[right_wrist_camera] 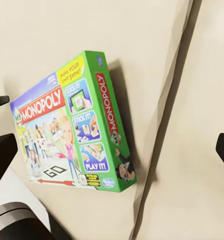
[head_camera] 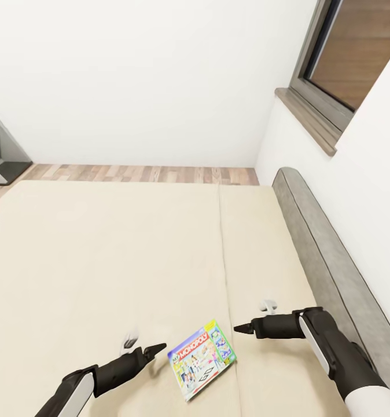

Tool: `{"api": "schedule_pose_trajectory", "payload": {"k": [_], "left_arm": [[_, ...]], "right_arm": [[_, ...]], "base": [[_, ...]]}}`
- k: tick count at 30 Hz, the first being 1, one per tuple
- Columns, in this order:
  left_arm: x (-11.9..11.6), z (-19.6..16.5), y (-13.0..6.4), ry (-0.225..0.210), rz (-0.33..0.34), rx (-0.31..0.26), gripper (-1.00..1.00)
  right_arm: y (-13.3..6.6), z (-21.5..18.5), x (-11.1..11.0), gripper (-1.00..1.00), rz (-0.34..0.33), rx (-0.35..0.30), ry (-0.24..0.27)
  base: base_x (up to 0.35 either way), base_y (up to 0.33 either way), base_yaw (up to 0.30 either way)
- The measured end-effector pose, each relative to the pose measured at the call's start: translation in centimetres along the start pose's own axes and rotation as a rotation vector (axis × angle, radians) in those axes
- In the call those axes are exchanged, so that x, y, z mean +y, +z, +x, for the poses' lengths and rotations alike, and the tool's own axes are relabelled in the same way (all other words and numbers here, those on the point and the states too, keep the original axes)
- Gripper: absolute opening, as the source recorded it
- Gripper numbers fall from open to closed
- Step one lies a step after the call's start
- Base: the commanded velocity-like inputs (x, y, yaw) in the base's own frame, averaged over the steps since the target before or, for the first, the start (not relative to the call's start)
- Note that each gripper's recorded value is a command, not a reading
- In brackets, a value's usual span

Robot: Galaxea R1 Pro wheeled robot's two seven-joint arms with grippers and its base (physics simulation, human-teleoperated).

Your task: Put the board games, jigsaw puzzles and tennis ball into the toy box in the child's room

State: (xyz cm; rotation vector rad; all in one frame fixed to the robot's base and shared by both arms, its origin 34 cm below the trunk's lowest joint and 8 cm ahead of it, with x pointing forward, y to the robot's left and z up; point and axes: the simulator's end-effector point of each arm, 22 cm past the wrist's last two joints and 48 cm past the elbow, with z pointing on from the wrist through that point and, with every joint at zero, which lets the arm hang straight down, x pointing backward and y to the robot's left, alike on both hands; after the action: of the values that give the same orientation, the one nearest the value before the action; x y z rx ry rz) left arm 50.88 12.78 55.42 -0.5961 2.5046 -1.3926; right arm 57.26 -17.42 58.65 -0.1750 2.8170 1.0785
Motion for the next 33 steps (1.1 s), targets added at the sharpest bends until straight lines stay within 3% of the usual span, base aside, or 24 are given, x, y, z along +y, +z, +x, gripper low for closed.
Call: {"api": "schedule_pose_trajectory", "payload": {"k": [33], "left_arm": [[1.4,1.1,0.5,-0.042,-0.009,0.018,1.00]], "right_arm": [[2.5,2.5,0.1,1.00,-0.017,0.081,0.004]], "base": [[0.000,0.000,0.000]]}}
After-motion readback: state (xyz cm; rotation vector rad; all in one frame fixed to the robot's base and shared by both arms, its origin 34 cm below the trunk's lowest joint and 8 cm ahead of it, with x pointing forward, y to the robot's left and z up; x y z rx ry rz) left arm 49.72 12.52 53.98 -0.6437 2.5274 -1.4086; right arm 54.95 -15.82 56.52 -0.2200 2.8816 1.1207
